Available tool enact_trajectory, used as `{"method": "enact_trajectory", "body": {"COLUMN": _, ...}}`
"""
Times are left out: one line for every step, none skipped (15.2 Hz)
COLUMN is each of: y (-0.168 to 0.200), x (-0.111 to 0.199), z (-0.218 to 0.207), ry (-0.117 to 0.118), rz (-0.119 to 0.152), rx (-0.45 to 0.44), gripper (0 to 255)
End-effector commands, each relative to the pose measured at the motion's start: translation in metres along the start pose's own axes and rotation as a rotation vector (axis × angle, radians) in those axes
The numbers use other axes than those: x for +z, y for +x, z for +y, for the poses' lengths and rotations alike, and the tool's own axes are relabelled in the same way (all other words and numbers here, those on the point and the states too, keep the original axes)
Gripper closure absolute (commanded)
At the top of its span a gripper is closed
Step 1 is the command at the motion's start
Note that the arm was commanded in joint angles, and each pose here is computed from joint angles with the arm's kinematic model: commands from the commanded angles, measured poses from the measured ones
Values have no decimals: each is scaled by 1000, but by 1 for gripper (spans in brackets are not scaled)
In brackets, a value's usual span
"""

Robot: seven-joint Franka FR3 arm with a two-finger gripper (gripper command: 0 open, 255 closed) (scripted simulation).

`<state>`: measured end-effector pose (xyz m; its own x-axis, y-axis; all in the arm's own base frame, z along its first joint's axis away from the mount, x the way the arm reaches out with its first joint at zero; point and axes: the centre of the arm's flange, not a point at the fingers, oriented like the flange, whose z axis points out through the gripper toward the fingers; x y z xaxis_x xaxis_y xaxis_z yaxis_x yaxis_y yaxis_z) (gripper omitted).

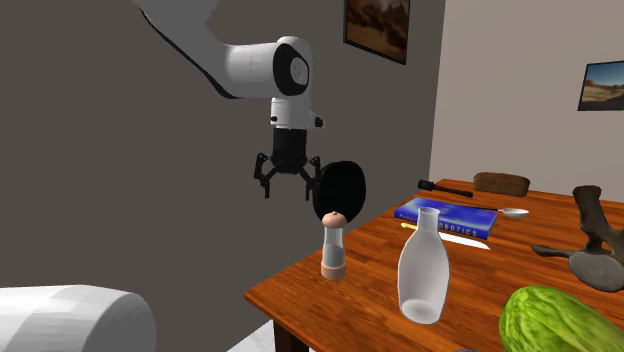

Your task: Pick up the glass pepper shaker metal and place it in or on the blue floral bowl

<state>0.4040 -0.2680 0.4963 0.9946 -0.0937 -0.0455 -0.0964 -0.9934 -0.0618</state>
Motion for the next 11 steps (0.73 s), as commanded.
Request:
{"method": "enact_trajectory", "body": {"y": 15, "x": 8, "z": 21, "ry": 8, "rz": 5, "rx": 2, "gripper": 0}}
{"method": "enact_trajectory", "body": {"y": 21, "x": 12, "z": 32, "ry": 12, "rz": 7, "rx": 4, "gripper": 0}}
{"method": "enact_trajectory", "body": {"y": 28, "x": 15, "z": 43, "ry": 17, "rz": 10, "rx": 5, "gripper": 0}}
{"method": "enact_trajectory", "body": {"y": 35, "x": 19, "z": 55, "ry": 22, "rz": 12, "rx": 7, "gripper": 0}}
{"method": "enact_trajectory", "body": {"y": 41, "x": 23, "z": 66, "ry": 26, "rz": 14, "rx": 9, "gripper": 0}}
{"method": "enact_trajectory", "body": {"y": 48, "x": 27, "z": 77, "ry": 31, "rz": 16, "rx": 10, "gripper": 0}}
{"method": "enact_trajectory", "body": {"y": 55, "x": 31, "z": 88, "ry": 35, "rz": 19, "rx": 12, "gripper": 0}}
{"method": "enact_trajectory", "body": {"y": 61, "x": 35, "z": 99, "ry": 40, "rz": 21, "rx": 13, "gripper": 0}}
{"method": "enact_trajectory", "body": {"y": 68, "x": 39, "z": 110, "ry": 44, "rz": 23, "rx": 15, "gripper": 0}}
{"method": "enact_trajectory", "body": {"y": 75, "x": 43, "z": 122, "ry": 49, "rz": 25, "rx": 16, "gripper": 0}}
{"method": "enact_trajectory", "body": {"y": 81, "x": 47, "z": 133, "ry": 53, "rz": 28, "rx": 18, "gripper": 0}}
